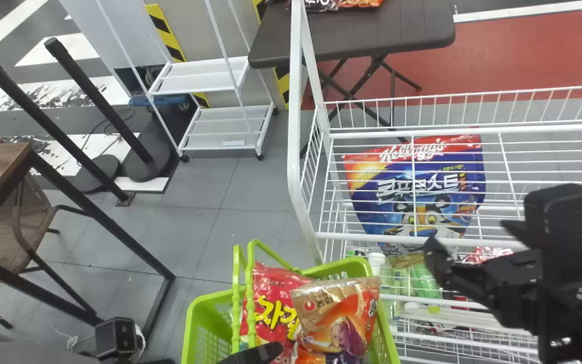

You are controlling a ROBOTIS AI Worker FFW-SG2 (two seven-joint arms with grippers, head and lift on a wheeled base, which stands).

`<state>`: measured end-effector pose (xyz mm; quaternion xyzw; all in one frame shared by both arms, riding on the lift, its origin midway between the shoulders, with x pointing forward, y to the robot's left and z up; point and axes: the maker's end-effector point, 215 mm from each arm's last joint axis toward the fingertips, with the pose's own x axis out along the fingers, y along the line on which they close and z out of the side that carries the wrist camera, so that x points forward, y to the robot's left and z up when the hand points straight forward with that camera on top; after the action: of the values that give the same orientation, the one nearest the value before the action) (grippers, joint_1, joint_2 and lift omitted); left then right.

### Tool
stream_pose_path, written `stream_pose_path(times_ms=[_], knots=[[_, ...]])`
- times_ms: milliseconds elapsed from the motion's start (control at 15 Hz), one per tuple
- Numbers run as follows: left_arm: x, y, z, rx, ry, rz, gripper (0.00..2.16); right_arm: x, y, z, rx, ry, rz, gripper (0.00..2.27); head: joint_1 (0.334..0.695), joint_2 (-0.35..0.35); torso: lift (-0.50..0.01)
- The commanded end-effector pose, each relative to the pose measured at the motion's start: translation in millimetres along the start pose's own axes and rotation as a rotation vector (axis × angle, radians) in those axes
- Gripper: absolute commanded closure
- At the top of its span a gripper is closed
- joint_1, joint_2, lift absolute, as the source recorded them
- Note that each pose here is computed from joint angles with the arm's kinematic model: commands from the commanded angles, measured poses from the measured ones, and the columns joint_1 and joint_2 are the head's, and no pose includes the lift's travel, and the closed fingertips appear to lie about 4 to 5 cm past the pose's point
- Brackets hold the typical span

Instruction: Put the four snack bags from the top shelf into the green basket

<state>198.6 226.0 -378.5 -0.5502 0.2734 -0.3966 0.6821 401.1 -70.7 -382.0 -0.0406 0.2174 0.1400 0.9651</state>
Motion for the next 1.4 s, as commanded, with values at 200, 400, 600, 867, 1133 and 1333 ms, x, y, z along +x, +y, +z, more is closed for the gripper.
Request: stream_pose_path(times_ms=[200,400,600,867,1133,1333], knots=[[0,-3,1,0.003,-0.003,-0.01,2.15,-24,-70,2,-0.016,-0.277,-0.156,0.04,0.695,0.243,-0.001],[-1,-2,0,0.001,-0.004,-0.007,2.15,-42,-105,-18,0.025,-0.322,-0.198,0.04,0.695,0.16,-0.001],[-3,-2,-3,-0.003,0.0,0.002,2.15,-52,-118,-40,0.058,-0.298,-0.185,0.04,0.695,0.109,-0.001],[-4,-1,-3,-0.007,-0.002,0.002,2.15,-62,-119,-43,0.083,-0.326,-0.209,0.04,0.695,0.054,-0.001],[-11,-1,-4,-0.01,-0.015,0.011,2.15,-67,-112,-31,0.089,-0.357,-0.198,0.04,0.695,0.056,-0.001],[-13,-2,-2,-0.006,-0.021,0.011,2.15,-65,-103,-29,0.099,-0.358,-0.184,0.04,0.695,0.077,-0.001]])
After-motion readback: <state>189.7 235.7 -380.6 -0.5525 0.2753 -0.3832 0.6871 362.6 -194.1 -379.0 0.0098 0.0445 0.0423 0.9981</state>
